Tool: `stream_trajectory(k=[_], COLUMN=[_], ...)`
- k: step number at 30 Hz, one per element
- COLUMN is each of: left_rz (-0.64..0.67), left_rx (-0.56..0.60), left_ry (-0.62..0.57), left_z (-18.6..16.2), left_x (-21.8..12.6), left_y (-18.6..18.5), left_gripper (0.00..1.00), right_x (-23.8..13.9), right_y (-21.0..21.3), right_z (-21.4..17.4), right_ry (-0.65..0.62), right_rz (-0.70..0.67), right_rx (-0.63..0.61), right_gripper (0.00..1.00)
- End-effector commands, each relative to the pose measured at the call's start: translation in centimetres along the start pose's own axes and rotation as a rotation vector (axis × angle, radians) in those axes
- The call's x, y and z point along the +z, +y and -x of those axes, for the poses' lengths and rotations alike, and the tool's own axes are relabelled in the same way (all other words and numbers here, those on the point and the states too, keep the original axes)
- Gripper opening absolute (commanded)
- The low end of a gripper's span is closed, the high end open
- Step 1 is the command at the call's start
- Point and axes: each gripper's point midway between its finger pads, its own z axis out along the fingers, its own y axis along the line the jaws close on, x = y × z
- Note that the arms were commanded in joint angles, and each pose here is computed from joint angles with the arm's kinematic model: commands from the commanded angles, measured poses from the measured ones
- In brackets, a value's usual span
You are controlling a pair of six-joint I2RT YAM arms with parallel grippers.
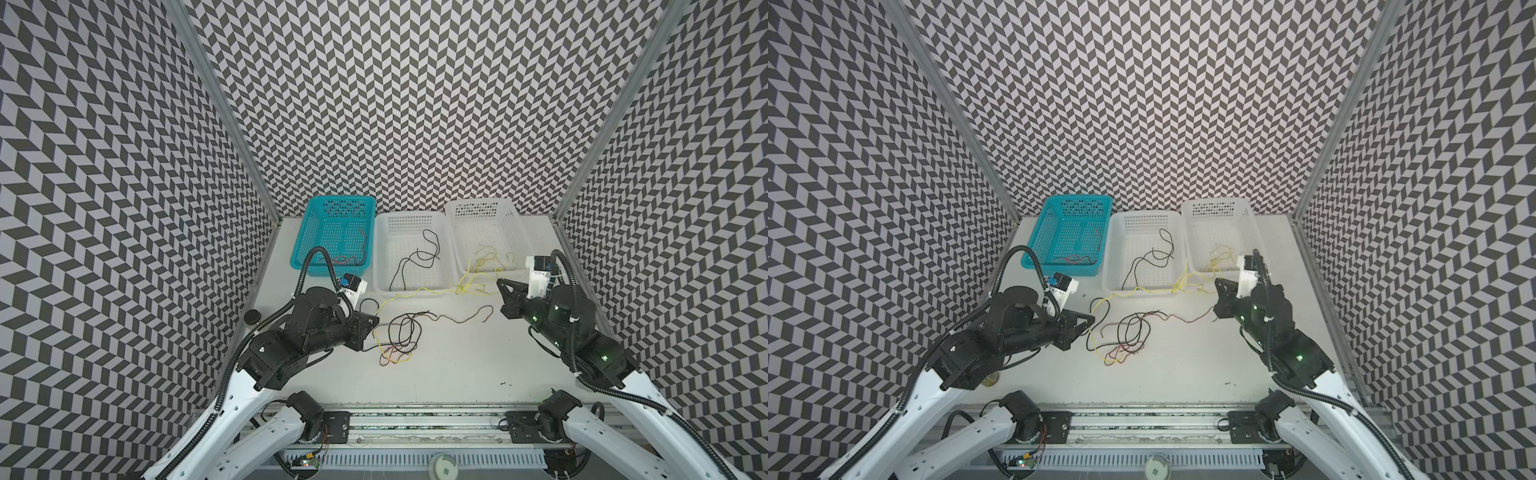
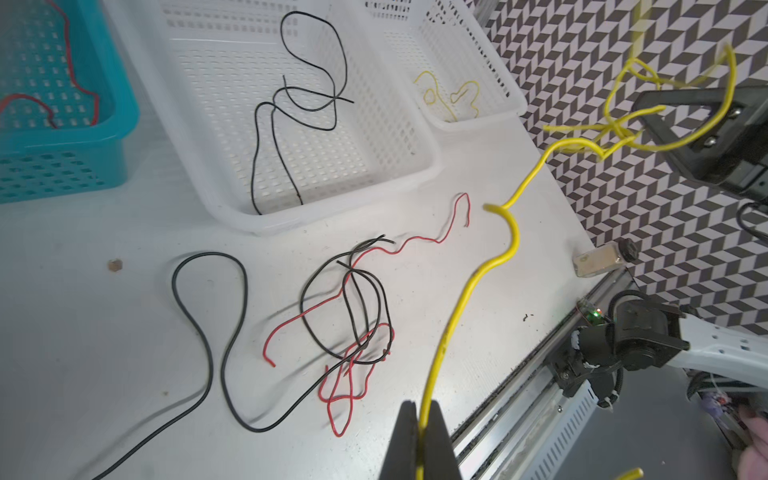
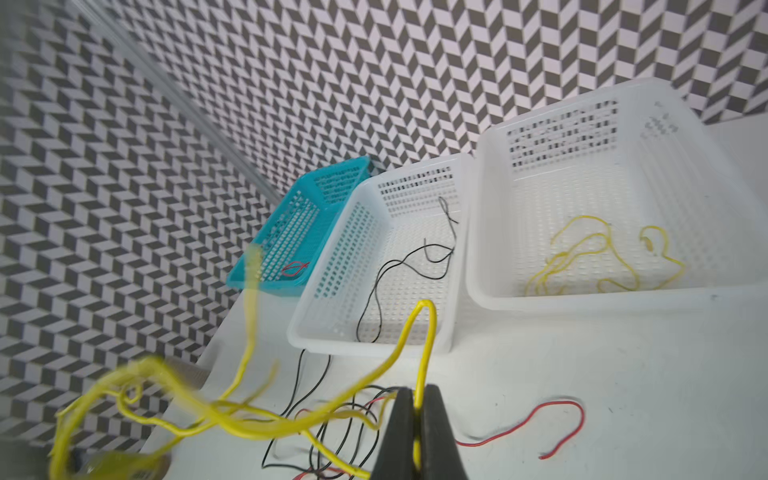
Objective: Untangle the cables
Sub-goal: 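Carry the yellow wire with the right gripper to the farthest white basket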
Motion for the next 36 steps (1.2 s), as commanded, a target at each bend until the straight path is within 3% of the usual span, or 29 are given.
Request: stream_trajectory(k=[1,6,10,15,23,36], left_rz=[0.116,0.156,0.25,0.114,0.019,-0.086], left_rx=[-0.021,-0.03,-0.05,-0.044,0.008,0.032], left_ry=[-0.008,-0.017,-0.126,-0.224,-0.208,-0.104], left_z=[0.1,0.6,2.4,4.3,5.0,2.6], left_x=[-1.6,-2.3,-4.8,-6.3,-6.5,-3.0], left_y=[2.0,2.7,3.8,0.9,-1.3,-1.4], left_gripper=[0.0,0.0,0.0,0.0,0.0,0.0], right_x=[-0.3,-1.1,-1.3,-0.3,-0.3,0.1], right_y=[-2.6,-5.6,-9.2,-10.5,-10.5,-9.4], right_z=[-0.3,-0.1,-0.6,-1.8,-1.0,2.2], right_ry=[0.01,0.01,0.036,0.079,0.06,-0.014], right_rz=[-0.07,-0.187,-0.297,-0.241,-0.248,-0.22], right_rx=[0.066,0.059,0.14,0.259,0.24,0.251], right_gripper=[0.0,0.0,0.0,0.0,0.0,0.0])
